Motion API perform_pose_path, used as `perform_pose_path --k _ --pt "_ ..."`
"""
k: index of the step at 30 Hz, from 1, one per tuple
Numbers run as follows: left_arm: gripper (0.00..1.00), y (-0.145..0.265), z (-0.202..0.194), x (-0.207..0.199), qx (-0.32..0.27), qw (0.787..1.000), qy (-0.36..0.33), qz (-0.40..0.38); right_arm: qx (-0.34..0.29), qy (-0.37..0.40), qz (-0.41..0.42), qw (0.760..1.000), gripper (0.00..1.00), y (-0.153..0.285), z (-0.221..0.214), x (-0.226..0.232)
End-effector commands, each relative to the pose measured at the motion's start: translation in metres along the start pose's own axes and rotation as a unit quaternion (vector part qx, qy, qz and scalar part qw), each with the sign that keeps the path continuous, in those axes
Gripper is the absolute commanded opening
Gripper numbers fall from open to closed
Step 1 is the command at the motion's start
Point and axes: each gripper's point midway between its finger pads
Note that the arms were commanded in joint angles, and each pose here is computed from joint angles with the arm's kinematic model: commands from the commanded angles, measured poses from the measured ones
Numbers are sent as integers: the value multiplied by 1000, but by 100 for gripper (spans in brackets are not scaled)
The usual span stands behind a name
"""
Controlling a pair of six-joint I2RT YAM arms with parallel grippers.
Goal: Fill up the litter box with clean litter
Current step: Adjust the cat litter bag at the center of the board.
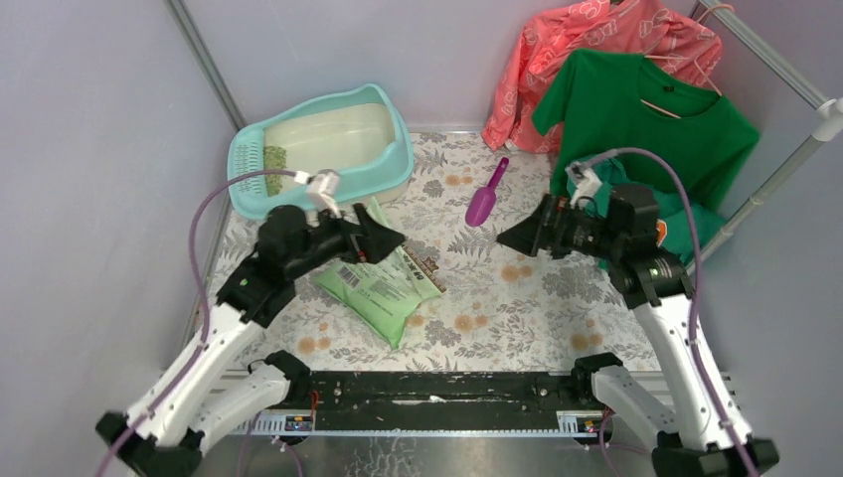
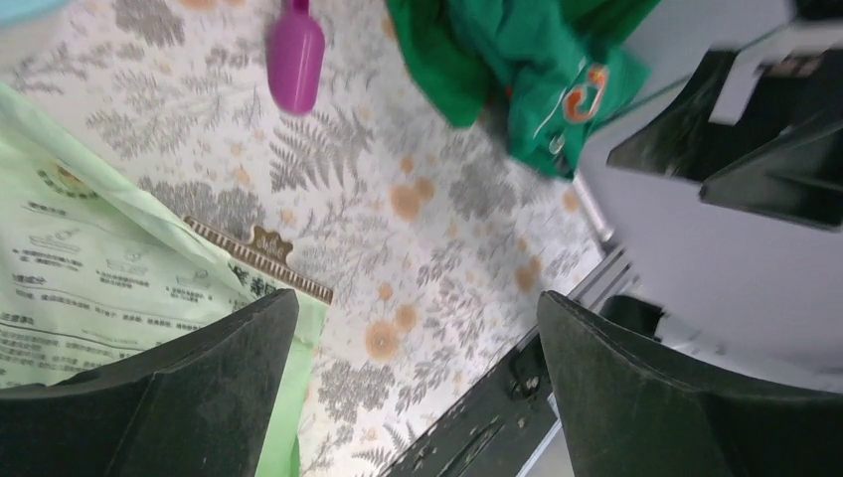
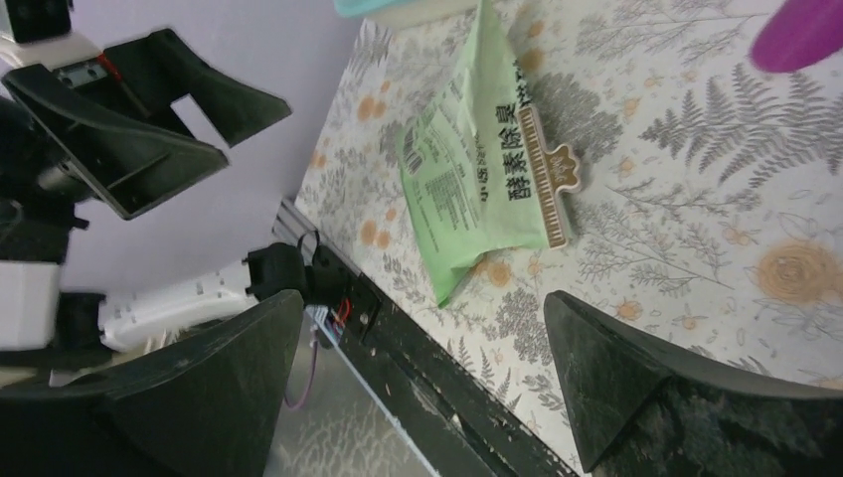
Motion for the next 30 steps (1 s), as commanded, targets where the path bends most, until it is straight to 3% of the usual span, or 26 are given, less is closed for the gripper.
perform_pose_path --k 1,6,10,13,17,19,21,24,27,30 --pt "99 -20 3 2 28 993 -63 100 17 64 -45 997 100 -32 5 13" --pt "99 -5 26 22 2 974 -107 200 21 110 -138 984 100 -69 17 -20" --pt "99 -1 24 58 -26 952 -91 291 38 121 -218 968 100 -92 22 -69" --pt "99 -21 -1 74 -12 951 -50 304 35 122 -183 975 100 -119 20 -75" --pt "99 -61 -36 83 51 969 2 241 57 125 -156 978 100 -155 17 -88" --pt "99 -57 -37 105 52 959 16 277 82 125 -143 978 96 -176 9 -100" --pt "99 -40 -29 124 17 950 29 311 106 128 -116 979 88 -198 3 -106" --pt "99 -14 -34 140 -22 937 104 333 146 120 -82 978 77 -233 -1 -111" --pt "99 -10 -30 137 -38 947 129 292 189 91 -32 977 75 -267 -8 -110" --pt "99 -9 -39 140 -4 941 141 308 218 63 35 973 77 -293 -19 -101"
Point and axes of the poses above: each gripper's point midway between its finger pads, its own y axis back along the fingers, its own x axis along the line the jaws close on, z = x × y, and after that the axes turned 11 degrees about -y, right-handed
